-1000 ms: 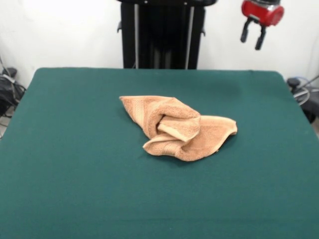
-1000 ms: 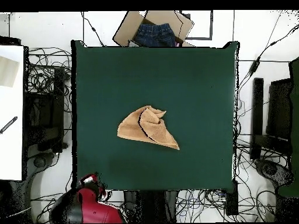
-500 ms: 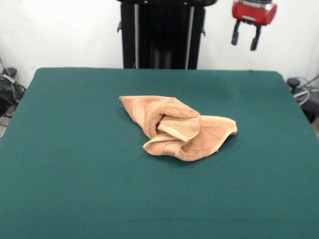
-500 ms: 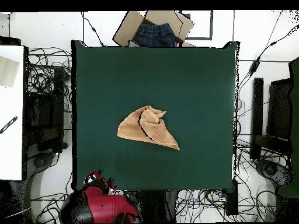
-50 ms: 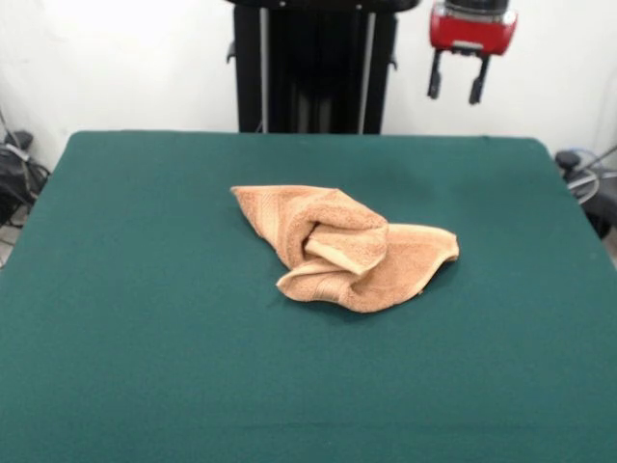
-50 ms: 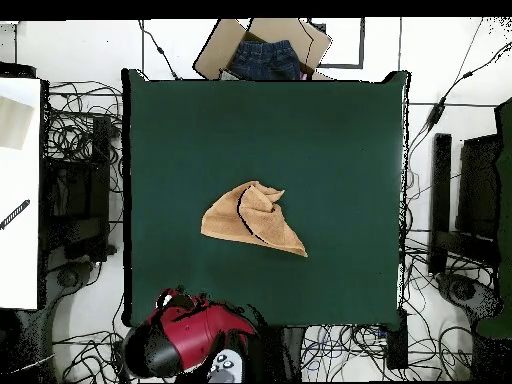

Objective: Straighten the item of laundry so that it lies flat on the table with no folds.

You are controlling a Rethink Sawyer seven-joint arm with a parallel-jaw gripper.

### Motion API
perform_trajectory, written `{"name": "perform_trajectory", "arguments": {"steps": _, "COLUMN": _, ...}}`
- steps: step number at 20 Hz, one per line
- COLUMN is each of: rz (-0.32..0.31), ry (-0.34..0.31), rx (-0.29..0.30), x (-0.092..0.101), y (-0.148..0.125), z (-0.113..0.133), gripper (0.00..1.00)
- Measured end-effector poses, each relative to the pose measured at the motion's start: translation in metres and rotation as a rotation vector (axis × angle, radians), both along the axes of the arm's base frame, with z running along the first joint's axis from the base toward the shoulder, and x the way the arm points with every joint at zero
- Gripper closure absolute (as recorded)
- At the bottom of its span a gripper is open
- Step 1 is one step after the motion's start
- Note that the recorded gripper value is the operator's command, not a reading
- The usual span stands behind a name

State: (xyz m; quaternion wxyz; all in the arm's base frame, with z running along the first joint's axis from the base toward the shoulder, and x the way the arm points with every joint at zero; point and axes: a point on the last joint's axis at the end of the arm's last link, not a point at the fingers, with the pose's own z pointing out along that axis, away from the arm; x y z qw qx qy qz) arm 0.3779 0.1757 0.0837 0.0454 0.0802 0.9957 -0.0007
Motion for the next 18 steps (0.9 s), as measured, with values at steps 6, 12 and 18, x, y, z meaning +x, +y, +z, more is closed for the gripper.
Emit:
{"name": "perform_trajectory", "arguments": {"steps": 6, "rz": 0.249, "ry": -0.019, "rx": 0.005, "x": 0.022, "y": 0.0, "z": 0.001, "gripper": 0.0}}
{"name": "perform_trajectory", "arguments": {"steps": 12, "rz": 0.409, "ry": -0.045, "rx": 0.027, "x": 0.039, "y": 0.014, "z": 0.001, "gripper": 0.0}}
{"name": "perform_trajectory", "arguments": {"steps": 18, "rz": 0.489, "ry": -0.061, "rx": 0.056, "x": 0.051, "y": 0.033, "z": 0.003, "gripper": 0.0}}
